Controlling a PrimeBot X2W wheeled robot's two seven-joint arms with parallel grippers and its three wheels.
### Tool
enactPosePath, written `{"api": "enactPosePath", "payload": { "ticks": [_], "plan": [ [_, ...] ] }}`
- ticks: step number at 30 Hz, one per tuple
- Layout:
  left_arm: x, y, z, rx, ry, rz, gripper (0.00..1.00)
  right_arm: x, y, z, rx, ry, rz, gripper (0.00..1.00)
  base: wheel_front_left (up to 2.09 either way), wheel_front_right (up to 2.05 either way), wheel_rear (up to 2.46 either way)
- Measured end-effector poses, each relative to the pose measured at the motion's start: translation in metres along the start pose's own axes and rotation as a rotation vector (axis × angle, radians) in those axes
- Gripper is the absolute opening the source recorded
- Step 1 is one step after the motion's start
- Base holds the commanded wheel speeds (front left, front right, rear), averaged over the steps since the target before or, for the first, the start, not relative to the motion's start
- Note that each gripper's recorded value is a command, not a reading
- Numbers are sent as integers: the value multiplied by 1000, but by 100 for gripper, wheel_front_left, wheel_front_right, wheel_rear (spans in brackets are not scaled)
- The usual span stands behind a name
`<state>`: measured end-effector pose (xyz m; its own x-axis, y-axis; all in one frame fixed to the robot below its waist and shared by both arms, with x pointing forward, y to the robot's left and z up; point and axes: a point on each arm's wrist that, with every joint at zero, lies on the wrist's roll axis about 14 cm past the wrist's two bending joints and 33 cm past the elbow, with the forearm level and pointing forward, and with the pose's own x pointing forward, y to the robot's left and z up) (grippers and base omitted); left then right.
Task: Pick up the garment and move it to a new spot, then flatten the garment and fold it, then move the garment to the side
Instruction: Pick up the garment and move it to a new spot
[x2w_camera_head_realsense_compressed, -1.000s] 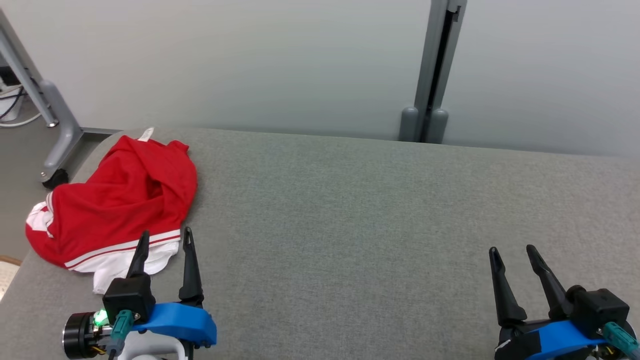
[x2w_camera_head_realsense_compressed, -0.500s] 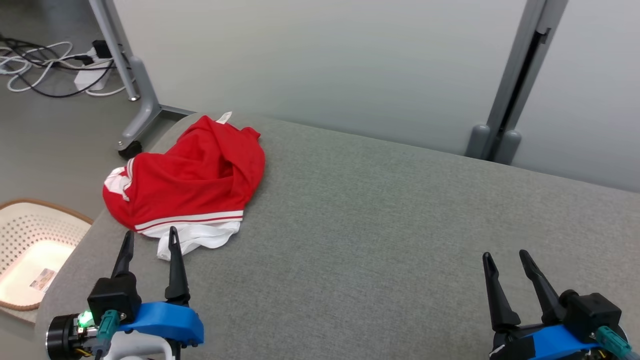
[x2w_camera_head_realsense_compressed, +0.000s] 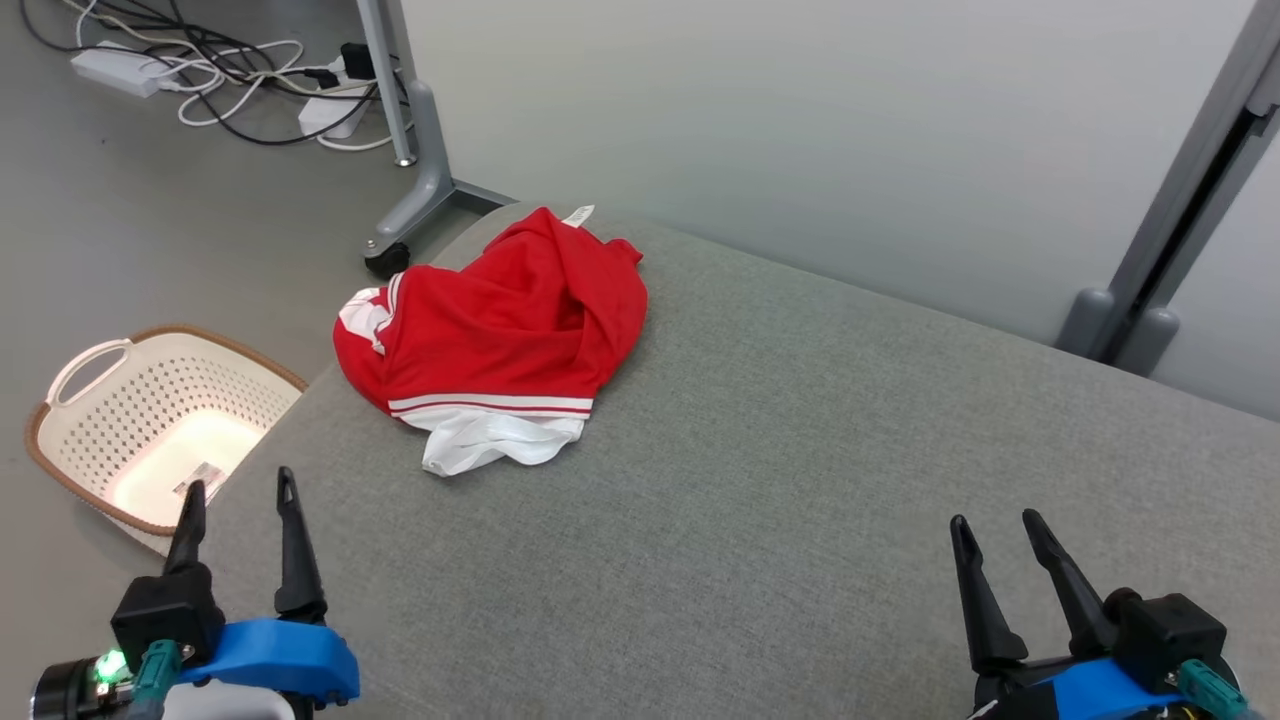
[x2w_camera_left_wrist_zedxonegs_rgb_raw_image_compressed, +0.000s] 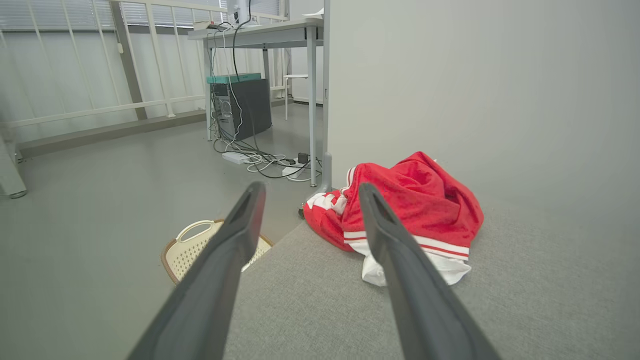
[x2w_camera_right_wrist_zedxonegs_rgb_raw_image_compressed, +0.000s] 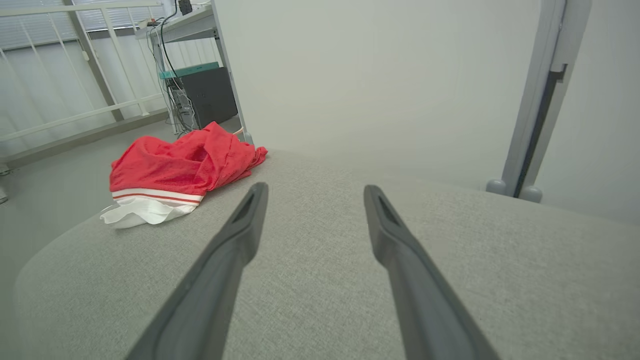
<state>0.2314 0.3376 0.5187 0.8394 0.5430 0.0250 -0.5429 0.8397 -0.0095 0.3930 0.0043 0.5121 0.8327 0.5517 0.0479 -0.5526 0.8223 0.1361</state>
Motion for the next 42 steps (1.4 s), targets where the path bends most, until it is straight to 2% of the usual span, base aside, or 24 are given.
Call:
{"api": "enactPosePath", "payload": {
  "ticks": [9,18,24,30,36,42],
  "plan": [
    [-6,23,-5,6,19,81,100,12,13,-10,11,27,49,100,0,0,0],
    [4,22,-4,14,23,69,100,11,4,-12,8,32,26,100,0,0,0],
    [50,9,22,32,-40,25,100,11,-20,-14,-6,37,-35,100,0,0,0],
    [110,-18,40,58,-79,-38,100,12,-56,-16,-36,45,-121,100,0,0,0],
    [171,-50,28,82,-37,-101,100,12,-93,-24,-62,64,-207,100,0,0,0],
    [215,-60,-11,101,78,-109,100,12,-122,-33,-75,81,-270,100,0,0,0]
  ]
}}
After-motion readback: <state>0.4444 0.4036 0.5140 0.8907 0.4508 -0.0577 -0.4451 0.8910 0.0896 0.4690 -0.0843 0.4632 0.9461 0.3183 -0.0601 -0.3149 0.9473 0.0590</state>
